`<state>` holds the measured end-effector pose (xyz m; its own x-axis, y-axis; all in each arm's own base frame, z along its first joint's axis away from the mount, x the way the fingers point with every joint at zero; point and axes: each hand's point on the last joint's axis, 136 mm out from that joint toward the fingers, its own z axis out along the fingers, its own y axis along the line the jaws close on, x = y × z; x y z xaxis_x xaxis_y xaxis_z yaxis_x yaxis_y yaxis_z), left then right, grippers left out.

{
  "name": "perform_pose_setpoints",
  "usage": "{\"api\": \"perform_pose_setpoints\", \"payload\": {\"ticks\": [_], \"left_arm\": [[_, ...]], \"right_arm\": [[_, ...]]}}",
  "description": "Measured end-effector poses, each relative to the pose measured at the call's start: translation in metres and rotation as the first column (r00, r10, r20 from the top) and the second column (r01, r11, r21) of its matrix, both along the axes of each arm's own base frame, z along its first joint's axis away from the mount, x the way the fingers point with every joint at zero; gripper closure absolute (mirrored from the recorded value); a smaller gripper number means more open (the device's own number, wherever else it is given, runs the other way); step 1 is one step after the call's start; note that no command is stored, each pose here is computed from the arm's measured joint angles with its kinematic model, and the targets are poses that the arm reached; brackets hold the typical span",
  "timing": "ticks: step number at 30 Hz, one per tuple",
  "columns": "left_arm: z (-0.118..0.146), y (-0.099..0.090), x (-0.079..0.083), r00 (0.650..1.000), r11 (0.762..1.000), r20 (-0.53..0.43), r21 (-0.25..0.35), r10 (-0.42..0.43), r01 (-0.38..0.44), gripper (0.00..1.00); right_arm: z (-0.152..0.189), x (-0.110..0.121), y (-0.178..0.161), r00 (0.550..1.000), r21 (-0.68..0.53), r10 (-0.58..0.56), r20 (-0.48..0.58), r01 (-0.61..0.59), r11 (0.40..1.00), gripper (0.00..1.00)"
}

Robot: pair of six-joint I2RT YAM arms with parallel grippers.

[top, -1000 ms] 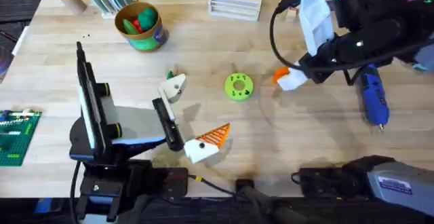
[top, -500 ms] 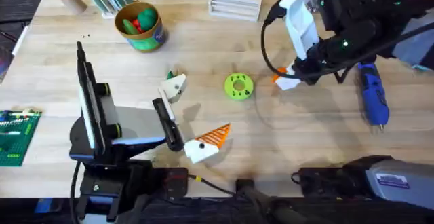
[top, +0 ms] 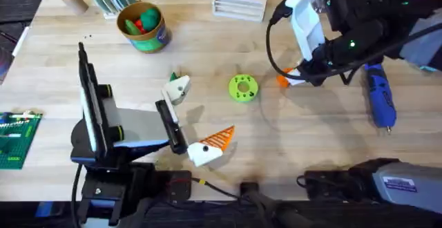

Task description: Pick up the gripper from the table and insert it into the empty holder that is missing its gripper. Then pick up a screw, insert it into the mounting hole, and use the screwdriver to tighten it. Finally, clean up the table by picking up the vegetable and placing it into the bucket.

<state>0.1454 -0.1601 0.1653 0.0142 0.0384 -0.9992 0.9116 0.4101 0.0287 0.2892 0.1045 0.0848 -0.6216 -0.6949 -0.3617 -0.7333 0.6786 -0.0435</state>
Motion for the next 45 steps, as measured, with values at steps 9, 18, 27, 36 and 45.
{"api": "perform_pose_setpoints", "payload": {"ticks": [9,18,27,36,45], "left_arm": [[0.0,0.0,0.0,1.0,1.0,0.0,0.0,0.0,0.0,0.009],[0.0,0.0,0.0,1.0,1.0,0.0,0.0,0.0,0.0,0.008],[0.0,0.0,0.0,1.0,1.0,0.0,0.0,0.0,0.0,0.008],[0.0,0.0,0.0,1.0,1.0,0.0,0.0,0.0,0.0,0.008],[0.0,0.0,0.0,1.0,1.0,0.0,0.0,0.0,0.0,0.008]], "right_arm": [[0.0,0.0,0.0,1.0,0.001,0.0,0.001,0.0,1.0,0.982],[0.023,0.0,0.0,0.998,0.02,-0.004,0.069,0.003,1.0,0.987],[0.115,-0.009,-0.002,0.935,0.115,-0.048,0.351,0.007,0.993,0.99],[0.182,-0.056,-0.015,0.842,0.248,-0.167,0.514,0.04,0.968,0.991],[0.165,-0.078,-0.006,0.865,0.432,-0.298,0.404,0.107,0.896,0.991]]}}
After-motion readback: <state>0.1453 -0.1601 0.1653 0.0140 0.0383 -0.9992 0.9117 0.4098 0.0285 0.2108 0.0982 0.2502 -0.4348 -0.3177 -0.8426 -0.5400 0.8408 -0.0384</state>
